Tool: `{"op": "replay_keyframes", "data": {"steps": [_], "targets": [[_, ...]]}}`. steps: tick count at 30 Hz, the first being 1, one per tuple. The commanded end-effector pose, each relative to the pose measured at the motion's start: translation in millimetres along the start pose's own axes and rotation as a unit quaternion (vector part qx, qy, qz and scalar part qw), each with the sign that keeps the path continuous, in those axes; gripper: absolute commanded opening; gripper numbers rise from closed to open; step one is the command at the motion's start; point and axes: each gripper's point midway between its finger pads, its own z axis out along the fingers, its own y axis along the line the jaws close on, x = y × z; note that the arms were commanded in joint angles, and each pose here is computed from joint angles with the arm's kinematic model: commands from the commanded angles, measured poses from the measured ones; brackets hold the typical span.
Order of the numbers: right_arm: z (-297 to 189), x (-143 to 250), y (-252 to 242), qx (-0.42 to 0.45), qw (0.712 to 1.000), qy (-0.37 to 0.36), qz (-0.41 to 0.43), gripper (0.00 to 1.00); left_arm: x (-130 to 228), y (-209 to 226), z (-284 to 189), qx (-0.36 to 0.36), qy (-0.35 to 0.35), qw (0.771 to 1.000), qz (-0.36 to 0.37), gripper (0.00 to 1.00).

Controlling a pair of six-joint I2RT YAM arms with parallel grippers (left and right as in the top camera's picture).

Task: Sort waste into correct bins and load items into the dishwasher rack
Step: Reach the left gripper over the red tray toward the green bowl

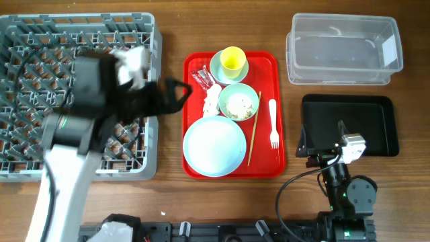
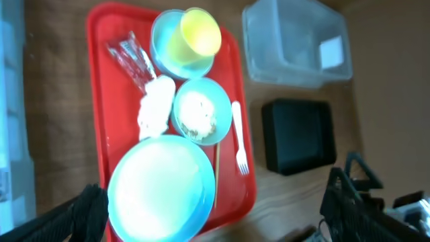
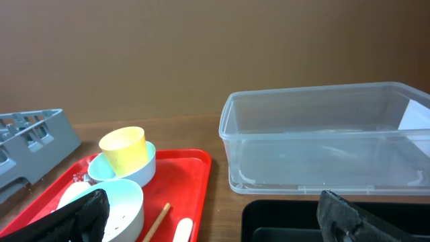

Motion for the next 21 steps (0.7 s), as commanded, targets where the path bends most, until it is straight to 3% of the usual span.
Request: {"op": "replay_keyframes", "data": {"steps": [1,4,10,15,21], "targets": [[0,-1,-2,0.005,1.000,-0.003,-0.007,1.00,-14,-19,26,-0.057,0.031,0.995,0.074,1.00],[0,-1,-2,0.005,1.000,-0.003,-0.008,1.00,-11,-39,47,-0.062,0.068,0.989,0.117,1.00],[0,-1,-2,0.005,1.000,-0.003,-0.007,1.00,0,-52,85,-0.065,0.124,0.981,0.132,1.00],[0,-1,-2,0.005,1.000,-0.003,-0.007,1.00,7,-68,106,-0.046,0.130,0.979,0.147,1.00],[0,-1,-2,0.005,1.000,-0.003,-0.008,1.00,14,-119,122,0.033,0.114,0.978,0.172,1.00]]}}
